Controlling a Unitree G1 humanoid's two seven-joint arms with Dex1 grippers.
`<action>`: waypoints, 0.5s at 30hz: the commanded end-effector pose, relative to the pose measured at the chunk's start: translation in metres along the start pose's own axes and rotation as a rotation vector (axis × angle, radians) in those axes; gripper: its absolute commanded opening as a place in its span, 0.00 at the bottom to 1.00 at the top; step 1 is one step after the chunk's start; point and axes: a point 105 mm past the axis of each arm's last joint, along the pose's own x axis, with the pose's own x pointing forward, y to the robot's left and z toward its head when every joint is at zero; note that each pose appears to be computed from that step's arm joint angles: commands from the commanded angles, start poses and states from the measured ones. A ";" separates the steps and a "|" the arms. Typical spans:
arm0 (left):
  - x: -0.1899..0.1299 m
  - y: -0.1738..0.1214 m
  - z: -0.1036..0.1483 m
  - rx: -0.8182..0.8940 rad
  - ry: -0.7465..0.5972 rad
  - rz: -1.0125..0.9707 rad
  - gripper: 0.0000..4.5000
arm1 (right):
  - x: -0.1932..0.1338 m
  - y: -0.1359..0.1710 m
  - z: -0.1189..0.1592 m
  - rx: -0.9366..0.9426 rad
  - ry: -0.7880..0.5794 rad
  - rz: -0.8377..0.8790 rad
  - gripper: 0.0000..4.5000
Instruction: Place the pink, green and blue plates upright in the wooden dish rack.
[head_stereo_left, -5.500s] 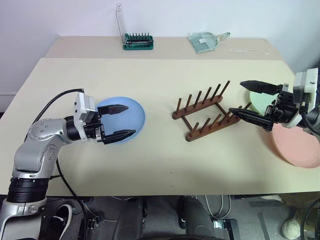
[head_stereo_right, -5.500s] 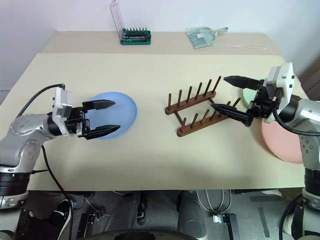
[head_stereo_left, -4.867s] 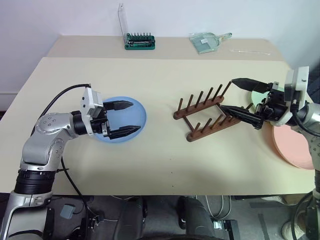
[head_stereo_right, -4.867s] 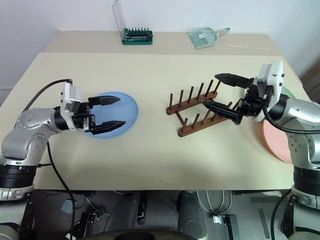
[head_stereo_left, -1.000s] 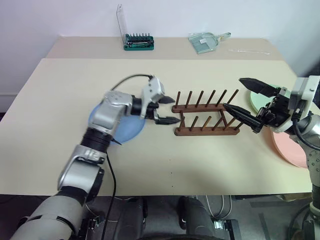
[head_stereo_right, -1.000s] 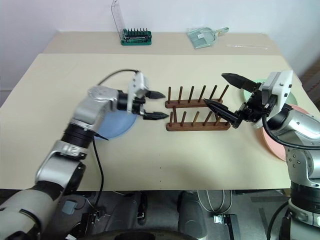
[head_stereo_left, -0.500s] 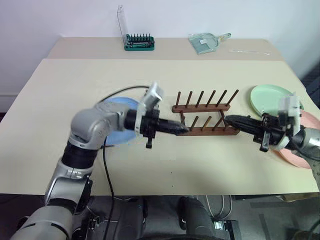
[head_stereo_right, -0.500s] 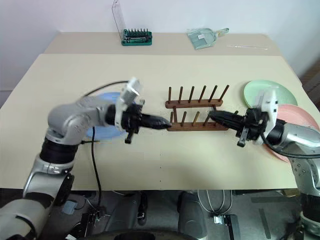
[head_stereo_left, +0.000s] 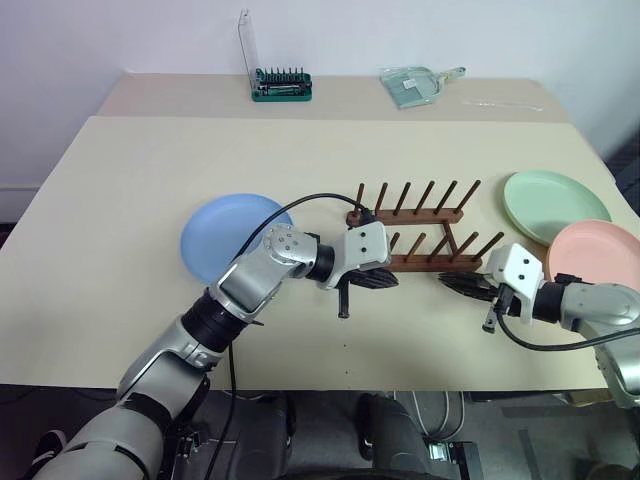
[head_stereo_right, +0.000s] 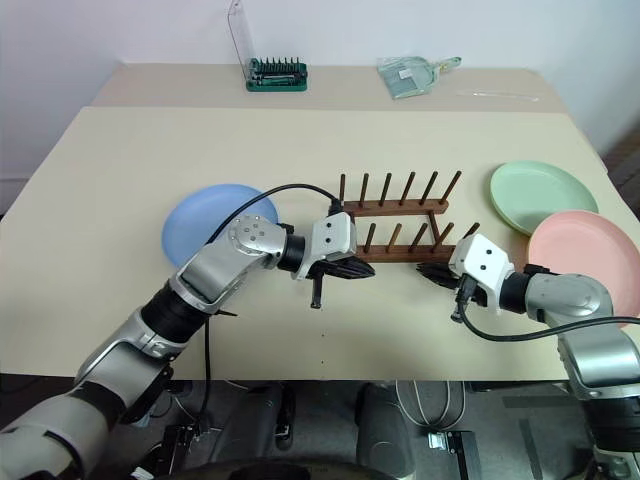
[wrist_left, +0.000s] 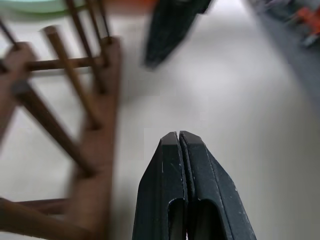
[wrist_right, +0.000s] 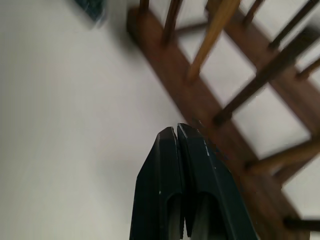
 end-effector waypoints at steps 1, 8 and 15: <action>0.002 0.006 0.004 0.040 0.007 0.033 0.00 | 0.002 -0.010 -0.005 -0.069 0.031 -0.059 0.01; 0.003 0.014 -0.022 0.081 0.127 0.079 0.00 | 0.013 -0.019 -0.008 -0.083 0.009 -0.118 0.01; 0.003 0.052 -0.027 0.154 0.161 0.220 0.00 | 0.023 -0.031 -0.010 -0.130 0.017 -0.163 0.01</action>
